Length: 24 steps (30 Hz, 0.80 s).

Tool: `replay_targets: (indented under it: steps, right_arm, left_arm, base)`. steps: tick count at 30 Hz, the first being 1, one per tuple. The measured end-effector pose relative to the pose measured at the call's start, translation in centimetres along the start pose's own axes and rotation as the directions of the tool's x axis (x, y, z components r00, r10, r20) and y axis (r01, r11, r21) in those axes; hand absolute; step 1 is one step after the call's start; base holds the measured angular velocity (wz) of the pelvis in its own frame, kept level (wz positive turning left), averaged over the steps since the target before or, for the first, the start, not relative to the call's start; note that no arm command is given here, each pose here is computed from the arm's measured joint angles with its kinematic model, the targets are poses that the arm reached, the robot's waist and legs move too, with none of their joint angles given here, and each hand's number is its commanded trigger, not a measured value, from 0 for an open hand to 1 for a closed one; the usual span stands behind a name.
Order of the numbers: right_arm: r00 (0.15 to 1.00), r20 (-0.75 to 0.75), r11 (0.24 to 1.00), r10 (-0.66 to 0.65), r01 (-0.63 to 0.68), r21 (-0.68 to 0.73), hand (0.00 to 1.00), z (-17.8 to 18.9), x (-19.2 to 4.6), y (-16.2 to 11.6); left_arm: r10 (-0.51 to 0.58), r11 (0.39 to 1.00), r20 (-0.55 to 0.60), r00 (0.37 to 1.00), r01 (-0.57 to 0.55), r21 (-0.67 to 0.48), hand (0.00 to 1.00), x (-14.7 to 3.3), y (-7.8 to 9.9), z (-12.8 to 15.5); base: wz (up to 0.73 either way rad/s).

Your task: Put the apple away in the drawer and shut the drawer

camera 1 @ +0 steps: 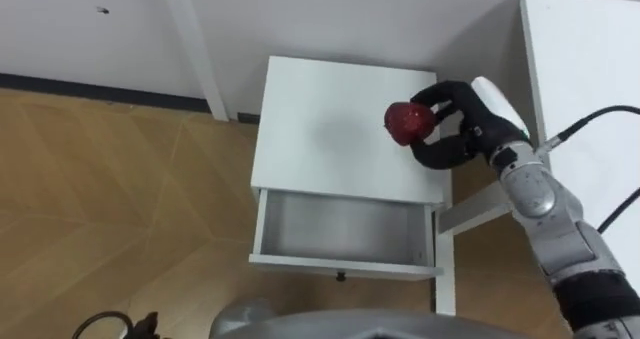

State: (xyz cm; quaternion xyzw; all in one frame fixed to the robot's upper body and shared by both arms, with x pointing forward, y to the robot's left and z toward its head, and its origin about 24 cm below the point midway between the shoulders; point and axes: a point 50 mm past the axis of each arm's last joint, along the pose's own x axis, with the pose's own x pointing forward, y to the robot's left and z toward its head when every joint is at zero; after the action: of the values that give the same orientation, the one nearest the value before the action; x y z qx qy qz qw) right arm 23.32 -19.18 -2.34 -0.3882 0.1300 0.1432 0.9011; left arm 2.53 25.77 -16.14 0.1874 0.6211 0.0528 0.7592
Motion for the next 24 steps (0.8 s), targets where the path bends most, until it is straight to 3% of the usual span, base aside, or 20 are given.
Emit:
replay_targets:
  steps: [4,18,19,20,21,24]
  right_arm:
    - [0.994,0.015,0.994,0.106,-0.106,-0.009,1.0,0.7,0.0,2.4]
    - [0.977,-0.057,0.971,0.204,-0.209,-0.116,1.0,-0.4,-0.9,4.0]
    - [0.976,-0.062,0.97,0.207,-0.213,-0.117,0.7,-0.5,-1.0,4.1]
    - [0.976,-0.064,0.969,0.209,-0.215,-0.119,0.2,-0.5,-1.0,4.1]
    - [0.976,-0.066,0.968,0.209,-0.216,-0.125,0.0,-0.5,-1.0,4.1]
    - [0.974,-0.08,0.967,0.21,-0.219,-0.133,0.0,-0.6,-1.0,4.2]
  left_arm:
    - [-0.003,1.0,0.022,1.0,0.003,-0.006,0.0,0.1,-0.3,0.8]
    - [-0.009,1.0,0.041,0.999,0.01,-0.014,0.0,0.1,-0.8,1.6]
    - [-0.009,1.0,0.043,0.999,0.01,-0.013,0.0,0.2,-0.8,1.6]
    - [-0.009,1.0,0.043,0.999,0.01,-0.013,0.0,0.2,-0.8,1.7]
    - [-0.009,1.0,0.045,0.999,0.01,-0.013,0.0,0.2,-0.7,1.7]
    - [-0.009,1.0,0.052,0.999,0.01,-0.014,0.0,0.2,-0.7,2.0]
  base:
    - [0.0]
    - [0.0]
    - [0.0]
    - [0.0]
    - [0.0]
    - [0.0]
